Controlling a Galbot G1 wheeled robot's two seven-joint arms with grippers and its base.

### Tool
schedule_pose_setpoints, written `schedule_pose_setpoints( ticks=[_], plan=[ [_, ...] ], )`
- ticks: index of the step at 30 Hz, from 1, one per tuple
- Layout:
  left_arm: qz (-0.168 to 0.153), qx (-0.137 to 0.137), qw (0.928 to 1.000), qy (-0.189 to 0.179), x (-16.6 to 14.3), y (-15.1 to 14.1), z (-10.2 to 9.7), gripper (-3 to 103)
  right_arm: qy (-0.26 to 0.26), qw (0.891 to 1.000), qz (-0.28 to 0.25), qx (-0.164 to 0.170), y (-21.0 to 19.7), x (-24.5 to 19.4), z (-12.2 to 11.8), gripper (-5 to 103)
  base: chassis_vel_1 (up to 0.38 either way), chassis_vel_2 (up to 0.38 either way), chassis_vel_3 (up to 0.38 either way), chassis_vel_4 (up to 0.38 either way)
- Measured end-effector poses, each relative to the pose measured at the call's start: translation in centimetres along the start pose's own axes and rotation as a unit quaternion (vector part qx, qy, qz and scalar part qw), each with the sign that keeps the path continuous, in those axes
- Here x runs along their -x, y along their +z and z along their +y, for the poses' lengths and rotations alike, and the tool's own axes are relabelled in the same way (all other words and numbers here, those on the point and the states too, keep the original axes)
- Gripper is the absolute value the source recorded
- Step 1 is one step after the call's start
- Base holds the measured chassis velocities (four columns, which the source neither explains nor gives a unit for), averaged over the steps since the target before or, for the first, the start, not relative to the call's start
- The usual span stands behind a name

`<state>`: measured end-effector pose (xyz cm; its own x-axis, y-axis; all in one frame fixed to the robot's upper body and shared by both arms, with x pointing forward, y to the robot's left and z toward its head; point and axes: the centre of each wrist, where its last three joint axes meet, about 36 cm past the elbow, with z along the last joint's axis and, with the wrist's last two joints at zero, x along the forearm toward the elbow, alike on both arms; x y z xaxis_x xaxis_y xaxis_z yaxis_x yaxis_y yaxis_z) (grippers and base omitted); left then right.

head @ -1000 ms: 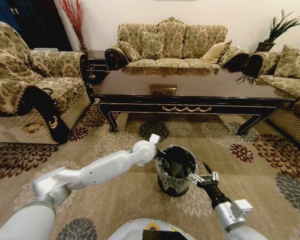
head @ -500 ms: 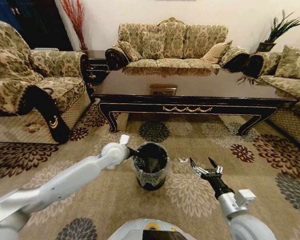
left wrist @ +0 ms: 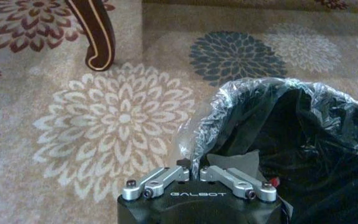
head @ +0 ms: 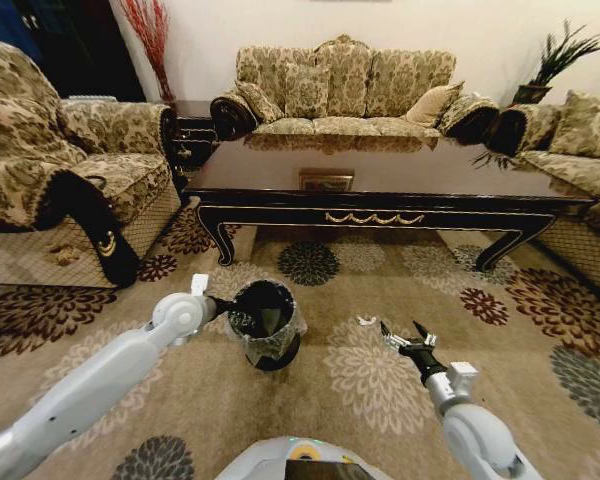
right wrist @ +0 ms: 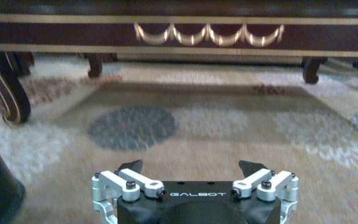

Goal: Move to the front of the table and pick up the trash from the floor, then place it into the trash bin.

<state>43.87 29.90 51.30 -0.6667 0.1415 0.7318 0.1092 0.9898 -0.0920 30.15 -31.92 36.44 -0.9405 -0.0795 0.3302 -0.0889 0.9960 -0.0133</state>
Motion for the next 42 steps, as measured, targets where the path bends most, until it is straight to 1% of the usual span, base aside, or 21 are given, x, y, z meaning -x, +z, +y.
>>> schedule_pose_setpoints(
  ticks=[4,8,10,12,15,16,18,19,22,23,26,32,35,42],
  plan=[
    [0.005,-0.001,1.0000,-0.003,-0.4,0.7,0.3,3,-0.005,1.000,0.018,-0.008,1.9,2.5,0.1,100,0.000,0.000,0.000,0.000],
    [0.005,0.002,1.0000,-0.006,-0.6,0.5,0.3,3,-0.010,1.000,0.027,-0.007,2.8,4.0,0.2,100,0.000,0.000,0.000,0.000],
    [0.002,0.002,1.0000,-0.004,-0.9,0.1,0.1,3,-0.015,0.999,0.042,-0.008,4.1,5.9,0.1,100,0.000,0.000,0.000,0.000],
    [0.003,0.002,1.0000,-0.004,-0.9,0.1,-0.1,3,-0.015,0.999,0.046,-0.007,4.5,6.6,0.1,100,0.000,0.000,0.000,0.000],
    [0.008,0.006,0.9999,-0.002,-1.1,0.1,-0.5,3,-0.011,0.999,0.050,0.005,5.6,9.7,0.4,100,0.000,0.000,0.000,0.000],
    [0.008,0.006,0.9999,-0.002,-1.1,0.1,-0.5,3,-0.011,0.999,0.050,0.005,5.6,9.7,0.4,100,0.000,0.000,0.000,0.000],
    [0.011,0.005,0.9999,-0.006,-1.1,0.1,-0.7,3,-0.003,0.999,0.050,0.021,5.9,12.0,0.6,100,0.000,0.000,0.000,0.000],
    [0.011,0.005,0.9999,-0.006,-1.1,0.1,-0.7,3,-0.003,0.999,0.050,0.021,5.9,12.0,0.6,100,0.000,0.000,0.000,0.000],
    [0.014,0.002,0.9999,-0.008,-1.2,0.1,-0.6,3,0.009,0.997,0.047,0.052,5.8,15.0,1.2,100,0.000,0.000,0.000,0.000],
    [0.014,0.002,0.9999,-0.008,-1.2,0.1,-0.6,3,0.009,0.997,0.047,0.052,5.8,15.0,1.2,100,0.000,0.000,0.000,0.000],
    [0.018,0.004,0.9997,-0.014,-1.3,0.2,-0.5,3,0.016,0.996,0.047,0.073,6.1,17.5,2.1,100,0.000,0.000,0.000,0.000],
    [0.020,0.005,0.9997,-0.015,-1.6,0.2,-0.5,3,0.032,0.994,0.062,0.083,7.6,19.5,2.1,100,0.000,0.000,0.000,0.000],
    [0.021,0.005,0.9997,-0.013,-1.6,0.2,-0.6,3,0.048,0.993,0.074,0.082,9.0,20.8,1.5,100,0.000,0.000,0.000,0.000],
    [0.026,0.004,0.9996,-0.013,-1.5,0.7,-0.7,3,0.077,0.990,0.072,0.095,9.7,22.6,0.5,100,0.000,0.000,0.000,0.000]
  ],
)
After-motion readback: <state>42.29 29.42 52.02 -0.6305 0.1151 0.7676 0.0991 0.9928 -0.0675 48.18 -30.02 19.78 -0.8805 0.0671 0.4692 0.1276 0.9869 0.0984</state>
